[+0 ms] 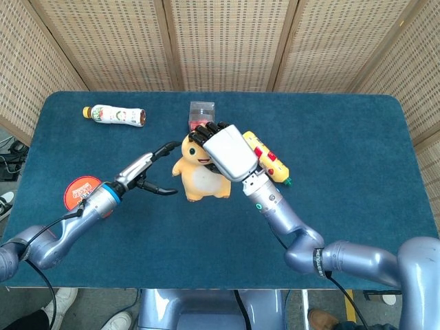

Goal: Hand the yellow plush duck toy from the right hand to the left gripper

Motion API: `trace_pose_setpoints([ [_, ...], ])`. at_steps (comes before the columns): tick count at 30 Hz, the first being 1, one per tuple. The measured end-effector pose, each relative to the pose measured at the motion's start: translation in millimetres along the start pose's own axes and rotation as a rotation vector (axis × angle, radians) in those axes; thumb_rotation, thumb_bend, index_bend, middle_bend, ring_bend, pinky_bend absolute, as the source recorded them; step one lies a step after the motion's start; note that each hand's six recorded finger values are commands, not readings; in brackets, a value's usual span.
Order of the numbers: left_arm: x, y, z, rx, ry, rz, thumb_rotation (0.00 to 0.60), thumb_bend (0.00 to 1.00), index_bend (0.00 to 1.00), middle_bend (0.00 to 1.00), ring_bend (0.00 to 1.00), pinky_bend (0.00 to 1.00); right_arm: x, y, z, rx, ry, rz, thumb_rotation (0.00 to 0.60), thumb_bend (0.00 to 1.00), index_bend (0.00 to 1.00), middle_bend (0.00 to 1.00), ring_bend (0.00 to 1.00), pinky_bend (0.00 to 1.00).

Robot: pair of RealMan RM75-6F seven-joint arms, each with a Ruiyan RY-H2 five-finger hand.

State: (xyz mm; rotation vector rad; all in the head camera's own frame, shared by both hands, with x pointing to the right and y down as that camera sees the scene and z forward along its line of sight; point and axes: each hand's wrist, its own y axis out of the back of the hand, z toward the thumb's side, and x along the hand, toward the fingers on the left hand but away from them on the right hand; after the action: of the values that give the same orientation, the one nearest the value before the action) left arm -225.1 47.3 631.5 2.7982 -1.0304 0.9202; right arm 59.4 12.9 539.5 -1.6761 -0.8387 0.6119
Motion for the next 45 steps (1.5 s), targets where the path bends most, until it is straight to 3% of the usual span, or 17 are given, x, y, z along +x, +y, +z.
trace_pose_setpoints([
  [6, 16, -23, 6, -0.093, 0.01, -0.071, 0.514, 0.0, 0.0, 0.0, 0.0, 0.05, -6, 1, 6, -0.012, 0.002, -0.026, 0.6, 0.61, 0.66, 0.64, 0.66, 0.64],
  [18, 24, -30, 16, -0.228, -0.043, -0.077, 0.514, 0.0, 0.0, 0.0, 0.0, 0.09, -17, -2, 29, -0.074, 0.033, -0.074, 0.6, 0.62, 0.66, 0.65, 0.66, 0.64],
  [22, 25, -32, 18, -0.267, -0.06, -0.086, 0.586, 0.0, 0.0, 0.0, 0.02, 0.17, -17, -3, 29, -0.063, 0.035, -0.082, 0.6, 0.62, 0.66, 0.65, 0.66, 0.64],
  [25, 25, -32, 19, -0.288, -0.067, -0.089, 0.6, 0.0, 0.01, 0.06, 0.13, 0.3, -17, -2, 27, -0.062, 0.034, -0.087, 0.6, 0.61, 0.66, 0.65, 0.66, 0.64],
  [27, 26, -31, 19, -0.299, -0.07, -0.088, 0.6, 0.0, 0.09, 0.16, 0.21, 0.37, -16, -2, 25, -0.067, 0.03, -0.09, 0.6, 0.61, 0.66, 0.65, 0.66, 0.64],
  [30, 27, -32, 20, -0.316, -0.077, -0.09, 0.6, 0.01, 0.33, 0.37, 0.38, 0.49, -14, -2, 22, -0.07, 0.028, -0.093, 0.6, 0.61, 0.66, 0.65, 0.66, 0.64],
  [32, 28, -32, 19, -0.325, -0.08, -0.088, 0.6, 0.05, 0.46, 0.48, 0.47, 0.53, -13, -2, 21, -0.069, 0.027, -0.093, 0.6, 0.62, 0.66, 0.65, 0.66, 0.64],
  [34, 29, -31, 18, -0.332, -0.077, -0.079, 0.6, 0.16, 0.58, 0.57, 0.54, 0.57, -13, -2, 21, -0.069, 0.029, -0.095, 0.6, 0.61, 0.66, 0.65, 0.66, 0.64],
  [38, 32, -29, 14, -0.343, -0.059, -0.053, 0.6, 0.3, 0.69, 0.65, 0.6, 0.62, -11, 1, 20, -0.069, 0.03, -0.098, 0.6, 0.61, 0.66, 0.65, 0.67, 0.64],
  [45, 34, -24, 12, -0.356, -0.041, 0.003, 0.6, 0.35, 0.72, 0.67, 0.62, 0.63, -7, 2, 15, -0.067, 0.025, -0.097, 0.6, 0.6, 0.64, 0.63, 0.66, 0.64],
])
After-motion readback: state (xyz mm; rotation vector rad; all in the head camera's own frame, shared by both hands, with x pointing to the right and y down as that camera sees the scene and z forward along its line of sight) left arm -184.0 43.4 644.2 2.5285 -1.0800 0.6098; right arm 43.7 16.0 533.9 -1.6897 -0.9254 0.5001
